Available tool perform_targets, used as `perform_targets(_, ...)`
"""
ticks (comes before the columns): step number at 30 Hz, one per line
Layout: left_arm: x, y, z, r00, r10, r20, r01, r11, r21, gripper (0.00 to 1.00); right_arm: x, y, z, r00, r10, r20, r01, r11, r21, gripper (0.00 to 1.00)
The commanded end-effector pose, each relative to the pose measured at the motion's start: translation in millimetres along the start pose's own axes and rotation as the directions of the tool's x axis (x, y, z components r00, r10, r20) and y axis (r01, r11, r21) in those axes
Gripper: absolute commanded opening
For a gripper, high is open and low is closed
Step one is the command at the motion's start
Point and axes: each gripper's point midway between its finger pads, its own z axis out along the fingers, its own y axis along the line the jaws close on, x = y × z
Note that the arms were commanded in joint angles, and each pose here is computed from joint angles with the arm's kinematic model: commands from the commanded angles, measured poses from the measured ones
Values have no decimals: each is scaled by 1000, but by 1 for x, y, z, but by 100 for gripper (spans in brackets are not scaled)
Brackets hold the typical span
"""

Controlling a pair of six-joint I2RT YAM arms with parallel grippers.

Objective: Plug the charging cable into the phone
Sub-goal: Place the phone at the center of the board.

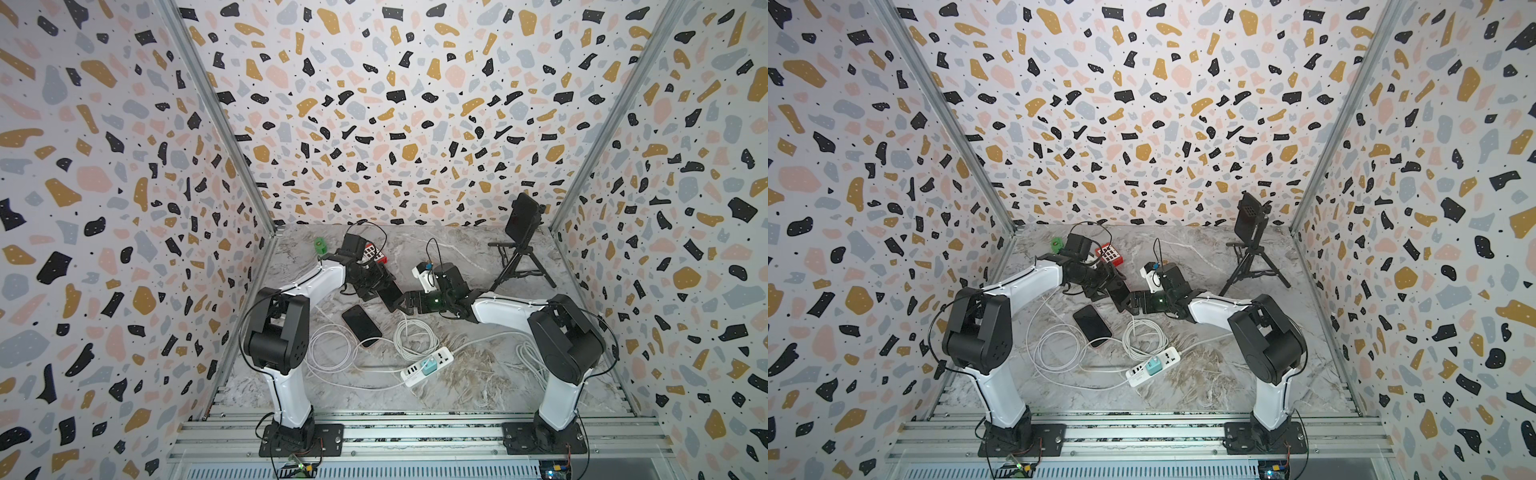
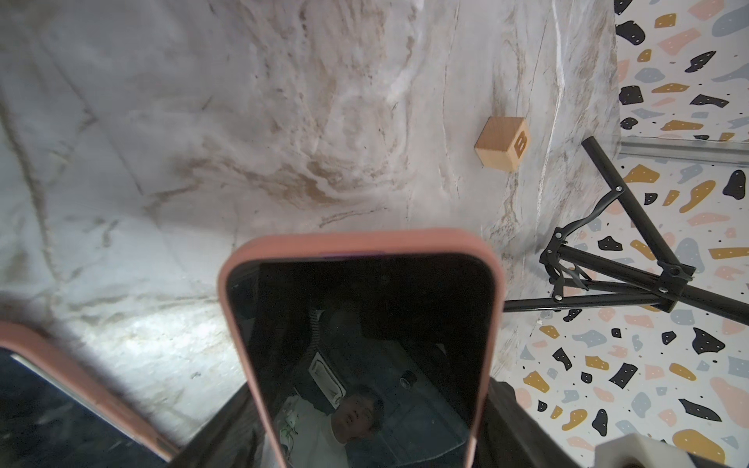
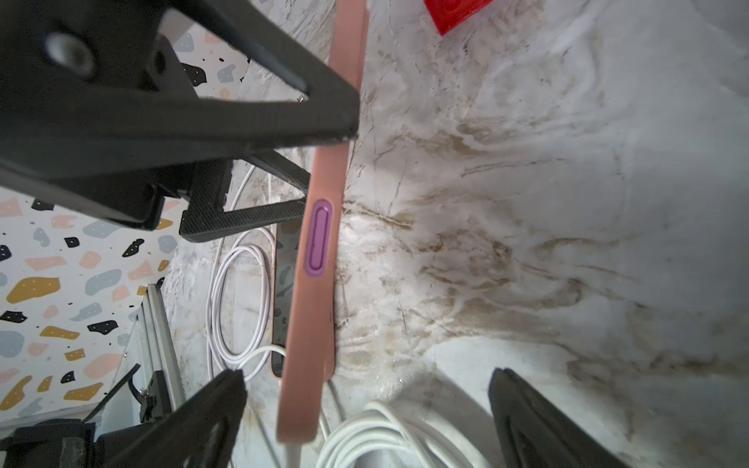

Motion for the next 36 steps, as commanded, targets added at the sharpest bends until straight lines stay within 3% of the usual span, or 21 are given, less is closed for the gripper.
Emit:
perform_targets(1,4,-12,-11,1000,23,-3,-23,999,47,72,-27,17,-6,996,58,75,-57,998,-15,95)
perform_targets(8,5,-11,-11,1000,24,-3,-23,999,45,73,-38,29,16,978,167,129,-162,986,-49,76)
perform_targets(12,4,-8,-11,1000,22,-4,-22,999,38,73,-39,27,25,972,196,129,-191,980,-50,60)
perform_targets(15,5,-11,-11,1000,26,-10,-25,998,51,71,-39,27,30,973,199,118,-193,980,-56,44)
perform_targets(18,4,-12,-12,1000,25,-9,-25,998,53,71,-37,25,36,971,216,98,-211,976,-60,19)
perform_targets(21,5,-19,-12,999,30,-28,-28,996,86,74,-38,22,34,968,225,107,-220,974,-56,17)
perform_targets(27,-3,-28,-25,997,75,-7,-73,991,108,92,-52,-13,13,932,306,194,-306,952,-31,16)
perform_targets(36,-17,-26,-40,986,159,45,-162,982,93,94,-82,-92,-35,853,332,404,-403,909,104,14)
